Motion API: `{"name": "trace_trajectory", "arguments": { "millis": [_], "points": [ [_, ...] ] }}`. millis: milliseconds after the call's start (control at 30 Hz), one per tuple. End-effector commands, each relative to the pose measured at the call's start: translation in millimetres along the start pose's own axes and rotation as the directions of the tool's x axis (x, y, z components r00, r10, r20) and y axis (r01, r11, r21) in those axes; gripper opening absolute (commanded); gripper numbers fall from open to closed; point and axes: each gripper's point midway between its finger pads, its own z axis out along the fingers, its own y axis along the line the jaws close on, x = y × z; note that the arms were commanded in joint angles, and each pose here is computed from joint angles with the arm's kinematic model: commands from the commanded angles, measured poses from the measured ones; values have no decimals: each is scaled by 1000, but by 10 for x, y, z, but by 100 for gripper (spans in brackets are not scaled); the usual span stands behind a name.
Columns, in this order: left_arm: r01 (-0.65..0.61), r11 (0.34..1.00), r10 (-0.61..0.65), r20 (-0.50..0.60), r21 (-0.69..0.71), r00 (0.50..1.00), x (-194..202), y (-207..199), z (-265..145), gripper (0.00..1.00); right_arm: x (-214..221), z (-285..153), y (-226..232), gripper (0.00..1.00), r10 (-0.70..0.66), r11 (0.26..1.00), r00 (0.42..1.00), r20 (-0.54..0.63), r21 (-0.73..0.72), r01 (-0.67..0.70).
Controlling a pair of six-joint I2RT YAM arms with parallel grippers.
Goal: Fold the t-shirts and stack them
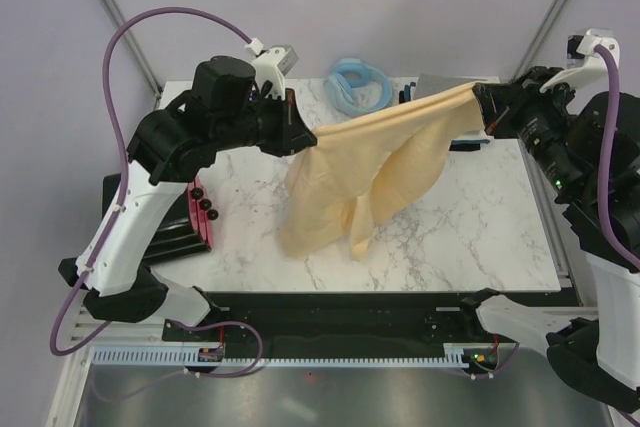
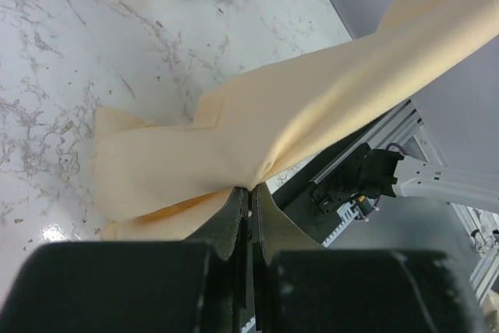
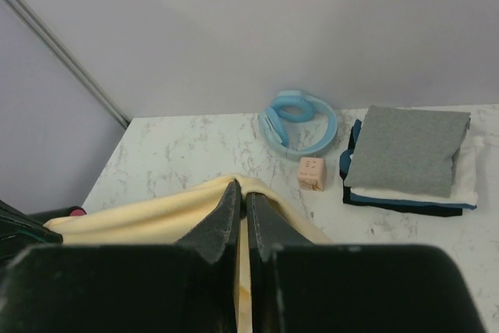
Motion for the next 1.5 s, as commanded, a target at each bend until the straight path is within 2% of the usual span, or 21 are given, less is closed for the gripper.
{"name": "trace_trajectory", "arguments": {
  "millis": [0, 133, 267, 300, 400, 533, 633, 800, 833, 900, 933, 1067, 1100, 1133, 1167, 1200, 1300, 1400, 1467],
  "points": [
    [-48, 999, 48, -26, -3, 999, 3, 45, 3, 2, -262, -140, -306, 8, -30, 988, 992, 121, 153, 11],
    [-12, 1000, 13, -85, 11, 996, 87, 46, 323, 2, -129, -43, -449, 8, -52, 973, 995, 88, 229, 31],
    [4, 996, 18, -239, 90, 971, 368, -23, 819, 2, 123, 53, -630, 7, -64, 946, 998, 11, 320, 57],
    [23, 994, 12, -311, 111, 950, 516, -26, 1031, 2, 203, 71, -652, 7, -59, 942, 998, -14, 329, 61],
    [12, 993, 37, -411, 118, 911, 821, -15, 1389, 2, 438, 92, -712, 7, -32, 934, 997, -76, 352, 57],
    [-27, 983, 116, -496, 184, 860, 1231, -137, 1765, 2, 655, 22, -806, 7, -16, 922, 991, -131, 382, 66],
    [-33, 969, 170, -563, 245, 809, 1595, -348, 2000, 2, 825, -34, -874, 7, -4, 911, 983, -182, 404, 78],
    [-24, 929, 262, -613, 369, 745, 2145, -882, 2218, 2, 1068, -167, -988, 7, 15, 896, 971, -238, 435, 92],
    [-3, 936, 245, -644, 353, 724, 2305, -872, 2277, 2, 1088, -219, -998, 9, 15, 897, 971, -240, 433, 93],
    [23, 926, 249, -655, 377, 713, 2444, -965, 2291, 2, 1191, -262, -1033, 14, 15, 894, 964, -267, 435, 107],
    [45, 932, 231, -685, 359, 691, 2583, -924, 2284, 2, 1197, -299, -1045, 22, 14, 893, 964, -267, 436, 108],
    [32, 940, 221, -676, 341, 703, 2590, -863, 2215, 4, 1257, -341, -1073, 32, 13, 889, 957, -291, 442, 122],
    [-5, 946, 224, -641, 324, 734, 2461, -841, 2158, 6, 1250, -338, -1070, 41, 13, 889, 957, -289, 441, 121],
    [-24, 954, 216, -631, 298, 745, 2430, -777, 2141, 8, 1240, -333, -1069, 47, 12, 889, 958, -286, 441, 120],
    [-45, 960, 210, -607, 277, 766, 2337, -737, 2110, 11, 1236, -325, -1052, 47, 4, 894, 957, -290, 429, 127],
    [-90, 970, 203, -552, 225, 808, 2146, -658, 2059, 13, 1225, -300, -1026, 47, -1, 901, 958, -288, 415, 125],
    [-124, 989, 148, -470, 81, 870, 1867, -353, 1986, 19, 1329, -202, -872, 48, -6, 938, 944, -330, 326, 120],
    [-74, 995, 43, -385, -66, 922, 1590, 13, 1743, 21, 1629, -55, -602, 48, 17, 980, 905, -425, 186, 69],
    [7, 987, -65, -363, -159, 929, 1599, 342, 1538, 22, 1834, 23, -458, 48, 35, 993, 874, -485, 119, 26]
  ]
}}
